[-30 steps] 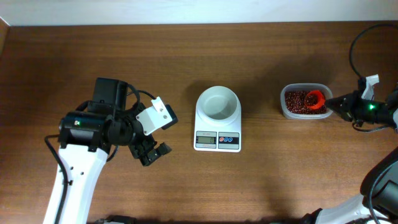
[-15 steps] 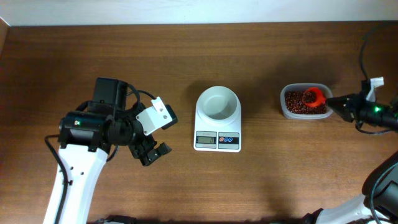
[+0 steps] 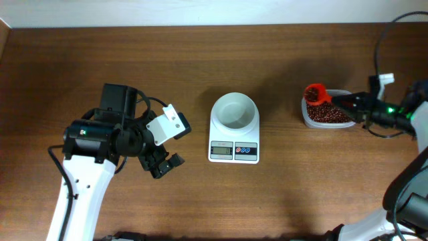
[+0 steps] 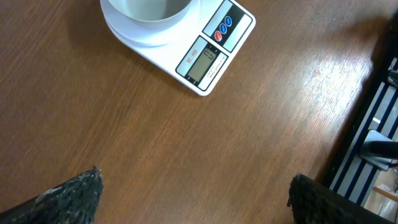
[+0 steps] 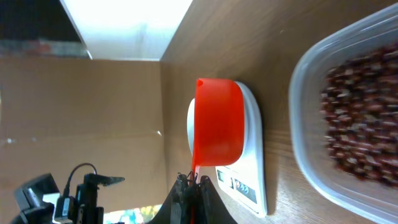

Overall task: Scoop and weigh 50g on scale
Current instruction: 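Carry the filled scoop with right gripper over the scale bowl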

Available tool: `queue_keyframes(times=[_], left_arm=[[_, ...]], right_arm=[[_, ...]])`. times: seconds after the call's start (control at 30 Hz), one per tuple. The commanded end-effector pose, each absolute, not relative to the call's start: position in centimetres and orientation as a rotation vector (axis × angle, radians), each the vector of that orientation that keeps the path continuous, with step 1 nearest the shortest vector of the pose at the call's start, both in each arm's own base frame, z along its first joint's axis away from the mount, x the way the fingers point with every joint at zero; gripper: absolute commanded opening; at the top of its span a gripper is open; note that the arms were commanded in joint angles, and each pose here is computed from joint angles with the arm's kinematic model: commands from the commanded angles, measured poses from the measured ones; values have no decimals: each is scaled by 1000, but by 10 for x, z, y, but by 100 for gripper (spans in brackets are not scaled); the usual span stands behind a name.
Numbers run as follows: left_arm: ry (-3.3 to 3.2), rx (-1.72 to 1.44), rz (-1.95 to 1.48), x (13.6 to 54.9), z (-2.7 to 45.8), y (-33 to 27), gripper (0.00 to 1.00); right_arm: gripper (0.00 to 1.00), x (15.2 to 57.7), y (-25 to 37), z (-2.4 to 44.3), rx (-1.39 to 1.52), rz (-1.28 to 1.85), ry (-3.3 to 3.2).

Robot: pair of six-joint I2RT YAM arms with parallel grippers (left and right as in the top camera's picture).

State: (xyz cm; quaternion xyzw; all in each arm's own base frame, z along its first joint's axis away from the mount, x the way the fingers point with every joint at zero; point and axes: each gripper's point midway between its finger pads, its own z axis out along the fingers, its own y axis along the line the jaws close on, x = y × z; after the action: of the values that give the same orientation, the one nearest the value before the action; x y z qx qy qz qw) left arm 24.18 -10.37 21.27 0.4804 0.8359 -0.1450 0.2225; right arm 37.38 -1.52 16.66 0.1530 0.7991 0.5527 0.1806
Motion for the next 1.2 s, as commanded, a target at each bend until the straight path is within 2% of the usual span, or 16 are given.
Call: queue_keyframes(times=[0.0, 0.43, 1.17], left_arm=[[2290, 1338, -401, 241, 214, -105, 99], [2290, 1338, -401, 241, 214, -105, 99], [2290, 1338, -401, 241, 214, -105, 99]], right_arm=[[4, 374, 17, 167, 339, 1643, 2271], [4, 354, 133, 167, -60, 1767, 2403], [4, 375, 134, 163, -223, 1622, 2328]])
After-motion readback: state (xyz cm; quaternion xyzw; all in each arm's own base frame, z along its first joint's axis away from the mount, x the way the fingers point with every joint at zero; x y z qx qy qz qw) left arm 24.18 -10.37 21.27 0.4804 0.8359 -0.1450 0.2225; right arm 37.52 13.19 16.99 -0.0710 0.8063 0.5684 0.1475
